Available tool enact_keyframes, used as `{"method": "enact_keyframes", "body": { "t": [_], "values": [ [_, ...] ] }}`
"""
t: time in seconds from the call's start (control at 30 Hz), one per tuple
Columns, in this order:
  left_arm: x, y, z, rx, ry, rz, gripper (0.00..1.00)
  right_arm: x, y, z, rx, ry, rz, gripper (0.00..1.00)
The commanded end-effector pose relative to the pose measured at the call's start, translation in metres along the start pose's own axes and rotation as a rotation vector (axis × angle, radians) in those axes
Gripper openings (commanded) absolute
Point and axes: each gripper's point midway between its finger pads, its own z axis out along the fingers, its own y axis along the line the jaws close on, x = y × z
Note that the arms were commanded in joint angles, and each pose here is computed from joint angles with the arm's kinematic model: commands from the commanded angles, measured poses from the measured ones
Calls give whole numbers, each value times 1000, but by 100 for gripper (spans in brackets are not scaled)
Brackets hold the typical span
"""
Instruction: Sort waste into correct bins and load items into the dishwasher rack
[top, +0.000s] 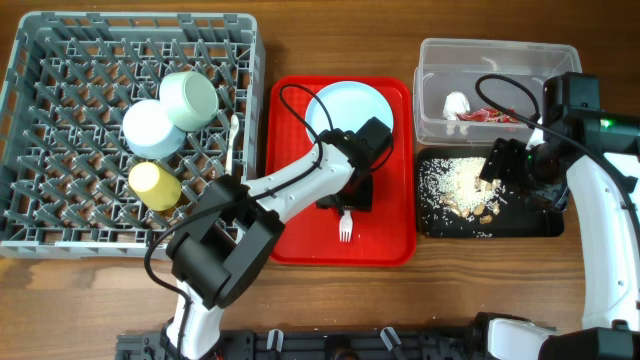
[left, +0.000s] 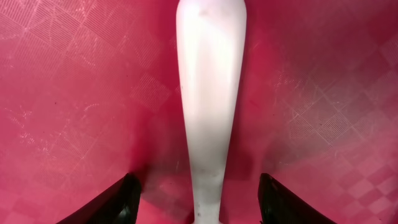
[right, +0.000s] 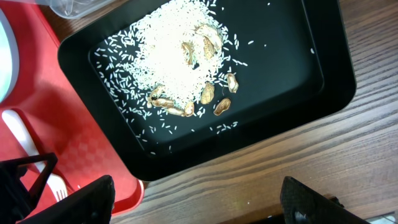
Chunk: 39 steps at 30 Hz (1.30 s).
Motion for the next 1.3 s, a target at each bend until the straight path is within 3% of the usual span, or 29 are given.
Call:
{"method": "enact_keyframes", "body": {
  "t": [0.0, 0.4, 0.43, 0.6, 0.93, 1.1, 1.27],
  "values": [
    [3, 5, 21, -62, 17, 5, 62, -4, -2, -6, 10, -26, -6, 86],
    [10, 5, 26, -146, -11, 56, 57, -4, -2, -6, 10, -26, -10, 86],
    [12, 6, 26, -149, -8, 57, 55, -4, -2, -6, 10, -26, -10, 86],
    [14, 7, 26, -156, 1, 58, 21, -4, -2, -6, 10, -26, -10, 86],
    [17, 14, 21, -172, 21, 50, 4, -4, -2, -6, 10, -25, -11, 86],
    [-3, 22, -22, -150, -60, 18, 4, -4, -2, -6, 10, -25, -15, 86],
    [-33, 54, -108, -91, -220, 16, 4, -4, -2, -6, 10, -26, -26, 86]
  ]
}}
